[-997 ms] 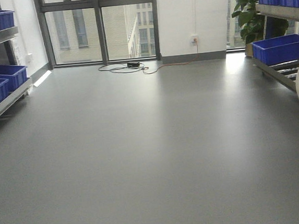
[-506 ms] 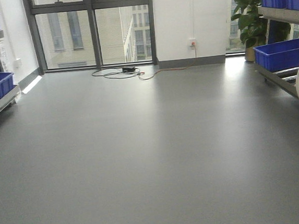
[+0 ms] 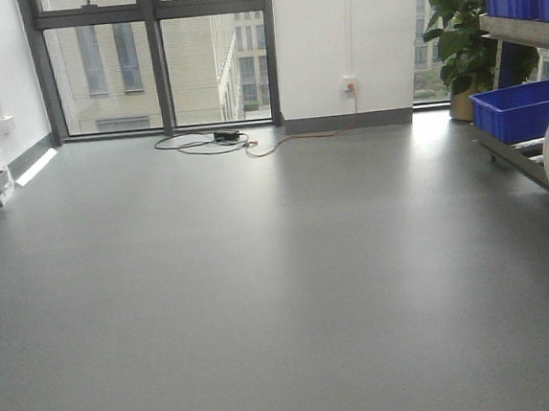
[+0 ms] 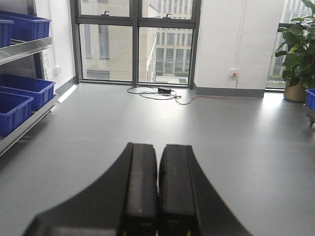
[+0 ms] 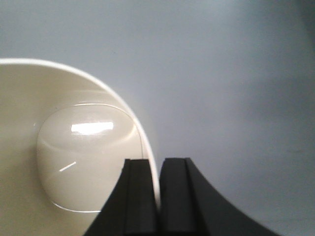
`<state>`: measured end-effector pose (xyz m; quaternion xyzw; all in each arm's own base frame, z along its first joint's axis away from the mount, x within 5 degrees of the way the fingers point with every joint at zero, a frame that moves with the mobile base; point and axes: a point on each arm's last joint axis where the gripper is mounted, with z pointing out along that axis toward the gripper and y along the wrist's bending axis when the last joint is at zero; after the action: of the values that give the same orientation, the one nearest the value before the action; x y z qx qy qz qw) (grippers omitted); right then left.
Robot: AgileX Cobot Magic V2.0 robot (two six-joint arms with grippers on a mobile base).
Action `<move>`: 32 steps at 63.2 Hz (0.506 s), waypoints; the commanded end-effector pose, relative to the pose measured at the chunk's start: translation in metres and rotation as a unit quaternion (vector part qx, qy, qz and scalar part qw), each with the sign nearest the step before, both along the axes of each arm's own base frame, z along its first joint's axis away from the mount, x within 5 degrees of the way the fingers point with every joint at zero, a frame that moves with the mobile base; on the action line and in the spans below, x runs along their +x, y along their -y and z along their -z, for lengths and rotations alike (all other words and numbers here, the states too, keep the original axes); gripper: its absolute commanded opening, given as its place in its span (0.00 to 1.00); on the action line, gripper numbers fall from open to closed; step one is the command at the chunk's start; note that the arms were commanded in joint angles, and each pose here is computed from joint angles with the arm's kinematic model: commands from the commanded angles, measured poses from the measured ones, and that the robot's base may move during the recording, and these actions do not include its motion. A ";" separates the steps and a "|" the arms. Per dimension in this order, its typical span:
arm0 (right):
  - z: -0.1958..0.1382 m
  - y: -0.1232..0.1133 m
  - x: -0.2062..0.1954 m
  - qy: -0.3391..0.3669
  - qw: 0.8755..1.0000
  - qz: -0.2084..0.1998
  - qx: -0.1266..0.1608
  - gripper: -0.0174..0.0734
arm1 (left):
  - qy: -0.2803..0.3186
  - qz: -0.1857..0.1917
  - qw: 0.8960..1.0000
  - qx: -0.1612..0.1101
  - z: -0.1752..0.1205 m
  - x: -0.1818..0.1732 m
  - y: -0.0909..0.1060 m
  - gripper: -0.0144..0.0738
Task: Move white bin to right shelf second layer
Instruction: 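Continue driving toward the window wall holding the bin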
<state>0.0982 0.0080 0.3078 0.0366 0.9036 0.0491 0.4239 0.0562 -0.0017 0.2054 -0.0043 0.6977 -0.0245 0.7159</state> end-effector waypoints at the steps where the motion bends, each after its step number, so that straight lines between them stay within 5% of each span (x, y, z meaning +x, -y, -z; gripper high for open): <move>1: -0.015 0.000 0.004 0.055 0.998 0.002 0.005 0.27 | 0.035 0.000 0.999 -0.006 0.001 0.000 0.000 0.26; 32: -0.015 0.000 0.004 0.055 0.998 0.002 0.005 0.27 | 0.035 0.000 0.999 -0.006 0.001 0.000 0.000 0.26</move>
<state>0.0982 0.0080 0.3078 0.0366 0.9036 0.0491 0.4239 0.0562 -0.0017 0.2054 -0.0043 0.6977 -0.0245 0.7159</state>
